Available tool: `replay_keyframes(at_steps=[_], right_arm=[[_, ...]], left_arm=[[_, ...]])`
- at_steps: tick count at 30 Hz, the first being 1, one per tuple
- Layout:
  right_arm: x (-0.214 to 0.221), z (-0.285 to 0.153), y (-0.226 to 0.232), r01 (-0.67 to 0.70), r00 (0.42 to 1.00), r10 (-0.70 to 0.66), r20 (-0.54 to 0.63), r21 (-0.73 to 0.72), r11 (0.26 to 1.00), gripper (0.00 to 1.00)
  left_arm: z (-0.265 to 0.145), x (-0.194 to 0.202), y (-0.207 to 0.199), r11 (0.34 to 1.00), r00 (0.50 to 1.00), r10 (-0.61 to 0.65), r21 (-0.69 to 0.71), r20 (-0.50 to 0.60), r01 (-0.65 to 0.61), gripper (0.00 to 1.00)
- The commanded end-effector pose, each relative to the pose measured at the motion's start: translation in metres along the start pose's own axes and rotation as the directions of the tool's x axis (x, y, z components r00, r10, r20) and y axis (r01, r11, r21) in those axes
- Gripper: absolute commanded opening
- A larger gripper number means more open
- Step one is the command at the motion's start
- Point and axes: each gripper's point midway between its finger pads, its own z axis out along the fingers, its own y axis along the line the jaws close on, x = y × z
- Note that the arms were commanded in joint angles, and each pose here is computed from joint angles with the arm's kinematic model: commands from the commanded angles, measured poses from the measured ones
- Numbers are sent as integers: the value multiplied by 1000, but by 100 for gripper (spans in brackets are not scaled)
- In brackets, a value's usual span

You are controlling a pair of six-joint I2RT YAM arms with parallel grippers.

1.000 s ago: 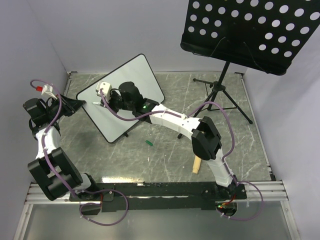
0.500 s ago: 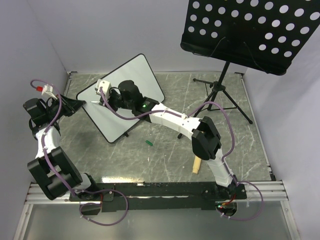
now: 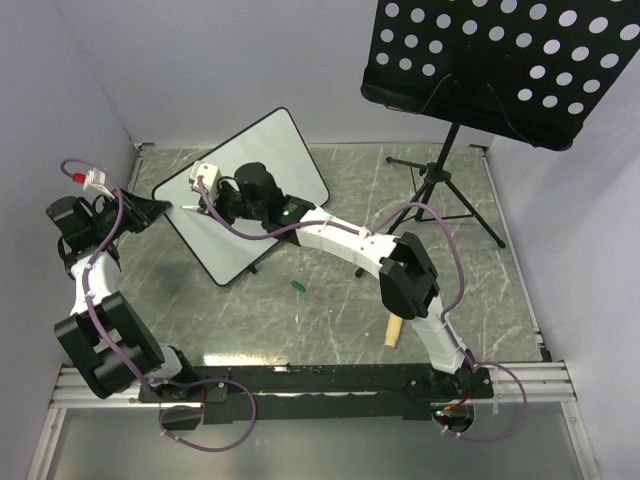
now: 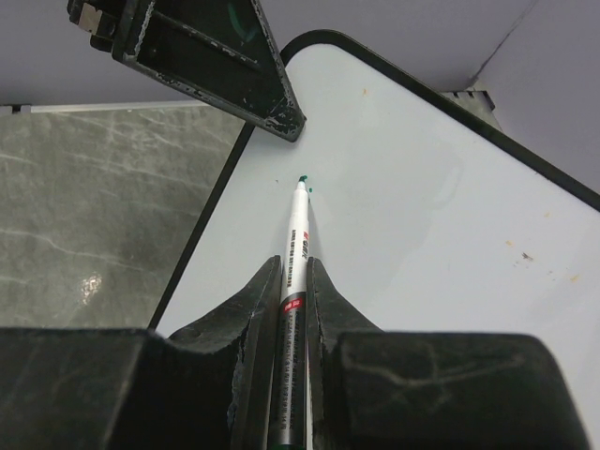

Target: Write a sentence on the whiteboard

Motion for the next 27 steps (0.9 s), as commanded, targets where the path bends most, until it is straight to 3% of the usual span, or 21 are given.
replay_keyframes(at_steps=[1,27], right_arm=[[-10,2,-6,15,999,-15,29,14,1000,0],[-13,6,4,-8,999,10,35,-32,999,0]], left_arm=[[2,-4,-5,999,1000,29,23,-8,-29,19],[2,-2,-8,999,999,31,39,-17,-30,18]])
